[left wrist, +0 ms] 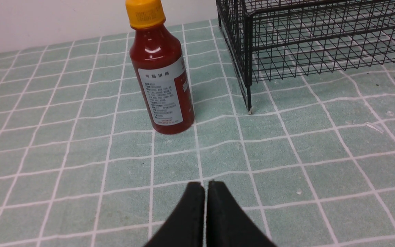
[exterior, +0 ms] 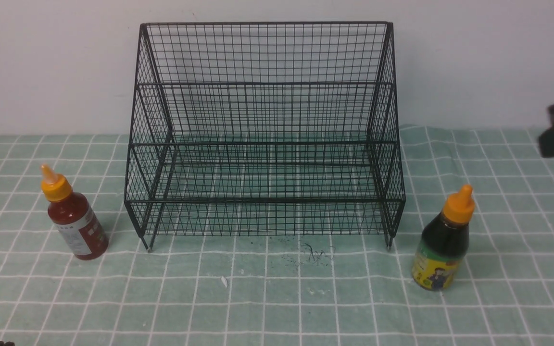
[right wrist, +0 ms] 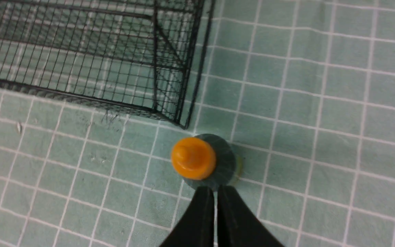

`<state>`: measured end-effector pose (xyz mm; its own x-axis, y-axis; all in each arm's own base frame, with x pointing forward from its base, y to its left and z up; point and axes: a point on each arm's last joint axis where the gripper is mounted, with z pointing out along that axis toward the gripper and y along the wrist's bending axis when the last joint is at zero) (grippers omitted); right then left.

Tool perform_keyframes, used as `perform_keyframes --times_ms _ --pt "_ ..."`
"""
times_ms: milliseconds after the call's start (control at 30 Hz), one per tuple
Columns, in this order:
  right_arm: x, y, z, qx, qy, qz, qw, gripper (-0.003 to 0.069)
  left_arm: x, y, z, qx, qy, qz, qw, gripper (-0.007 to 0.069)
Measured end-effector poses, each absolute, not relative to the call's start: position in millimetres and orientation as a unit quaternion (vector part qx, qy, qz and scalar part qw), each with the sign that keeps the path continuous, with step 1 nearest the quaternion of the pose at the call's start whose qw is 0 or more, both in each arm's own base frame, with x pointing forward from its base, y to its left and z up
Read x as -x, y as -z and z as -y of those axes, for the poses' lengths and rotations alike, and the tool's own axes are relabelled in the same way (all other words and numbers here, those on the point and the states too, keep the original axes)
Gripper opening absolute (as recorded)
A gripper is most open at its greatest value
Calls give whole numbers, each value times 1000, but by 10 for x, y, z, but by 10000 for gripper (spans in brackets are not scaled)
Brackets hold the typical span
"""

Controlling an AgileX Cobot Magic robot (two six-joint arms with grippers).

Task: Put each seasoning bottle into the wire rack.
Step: Use the right arm to grab the condiment bottle closest to it

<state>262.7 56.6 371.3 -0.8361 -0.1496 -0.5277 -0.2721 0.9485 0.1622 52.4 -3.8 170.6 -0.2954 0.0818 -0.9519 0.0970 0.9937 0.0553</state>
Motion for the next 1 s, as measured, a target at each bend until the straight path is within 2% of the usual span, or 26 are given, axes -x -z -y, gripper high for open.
perform_keyframes --times_ms 133,267,400,467,533,600,667,733,800,900,1000 --pt "-2749 -3628 -783 133 -89 -958 240 66 -524 -1706 38 -56 6 -805 591 -6" --pt "-2825 -3446 -964 145 -42 -968 203 215 -524 -1706 38 -56 6 -805 591 -6" --pt "-2862 -3377 -1025 143 -44 -970 190 413 -524 -1706 38 -56 6 -805 591 -6" --pt "-2882 -3347 -1032 143 -43 -971 185 460 -524 -1706 38 -56 6 -805 591 -6" --pt "-2952 -3252 -1051 139 -38 -974 175 552 -524 -1706 38 -56 6 -805 591 -6" --pt "-3028 -3157 -1068 139 -32 -975 169 595 -524 -1706 38 -56 6 -805 591 -6" --pt "-3127 -3002 -1095 140 -24 -978 153 604 -524 -1706 38 -56 6 -805 591 -6" --pt "-3220 -2812 -1122 142 -16 -982 127 578 -524 -1706 38 -56 6 -805 591 -6" --pt "-3275 -2658 -1141 143 -11 -985 101 490 -524 -1706 38 -56 6 -805 591 -6" --pt "-3294 -2580 -1153 145 -10 -986 84 296 -524 -1706 38 -56 6 -805 591 -6" --pt "-3274 -2620 -1151 148 -13 -985 87 321 -524 -1706 38 -56 6 -805 591 -6"
